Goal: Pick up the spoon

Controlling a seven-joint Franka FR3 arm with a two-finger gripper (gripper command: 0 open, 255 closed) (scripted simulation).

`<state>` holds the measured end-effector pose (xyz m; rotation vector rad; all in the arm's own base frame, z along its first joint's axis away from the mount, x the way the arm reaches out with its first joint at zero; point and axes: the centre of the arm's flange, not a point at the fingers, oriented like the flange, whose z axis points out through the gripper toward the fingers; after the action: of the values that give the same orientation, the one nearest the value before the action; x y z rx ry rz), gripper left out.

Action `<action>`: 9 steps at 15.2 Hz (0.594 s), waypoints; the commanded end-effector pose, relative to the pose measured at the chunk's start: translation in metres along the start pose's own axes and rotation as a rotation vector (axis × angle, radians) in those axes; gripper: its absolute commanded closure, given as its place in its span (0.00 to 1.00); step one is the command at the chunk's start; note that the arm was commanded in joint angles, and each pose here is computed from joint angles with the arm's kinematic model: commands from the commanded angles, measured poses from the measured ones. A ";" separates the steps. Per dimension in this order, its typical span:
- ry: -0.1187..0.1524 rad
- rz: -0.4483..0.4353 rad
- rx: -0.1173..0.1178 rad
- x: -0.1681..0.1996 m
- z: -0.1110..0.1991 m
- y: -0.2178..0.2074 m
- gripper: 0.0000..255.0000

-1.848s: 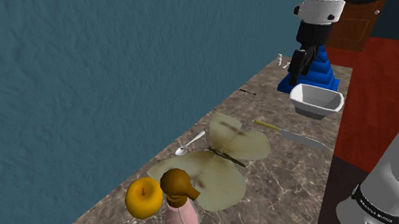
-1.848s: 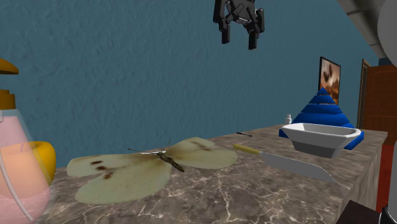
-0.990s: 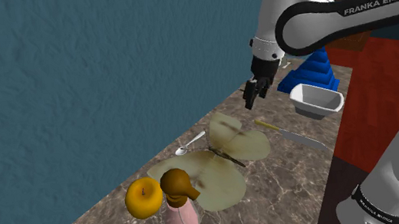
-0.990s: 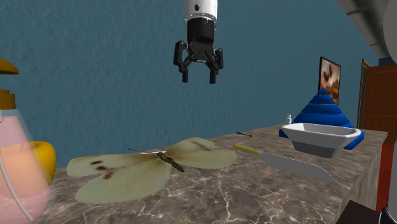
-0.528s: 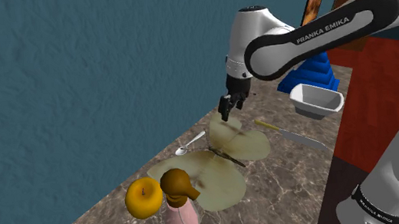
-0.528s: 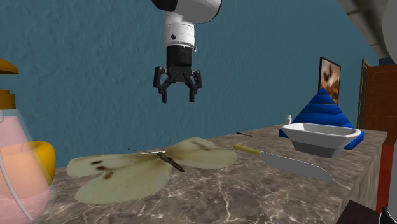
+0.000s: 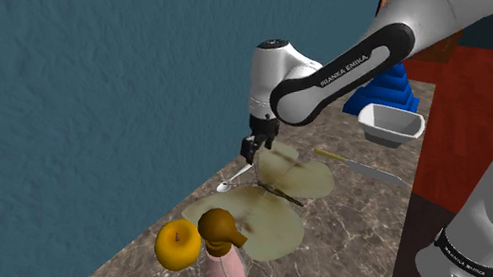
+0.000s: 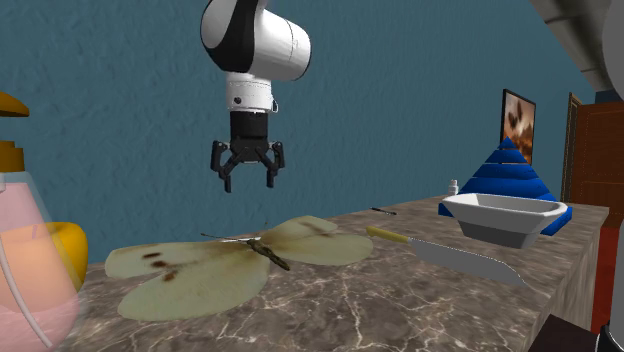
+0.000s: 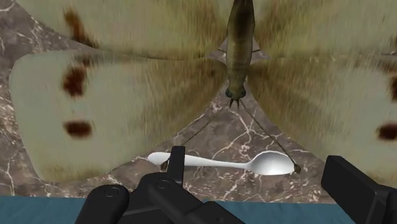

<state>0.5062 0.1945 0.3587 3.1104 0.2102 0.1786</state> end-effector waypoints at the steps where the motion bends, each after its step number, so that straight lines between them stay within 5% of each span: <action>1: 0.008 -0.004 0.000 0.015 0.021 -0.015 0.00; 9: 0.035 -0.019 -0.005 0.076 0.089 -0.063 0.00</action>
<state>0.5761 0.2595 0.2855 3.1027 0.2365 0.2266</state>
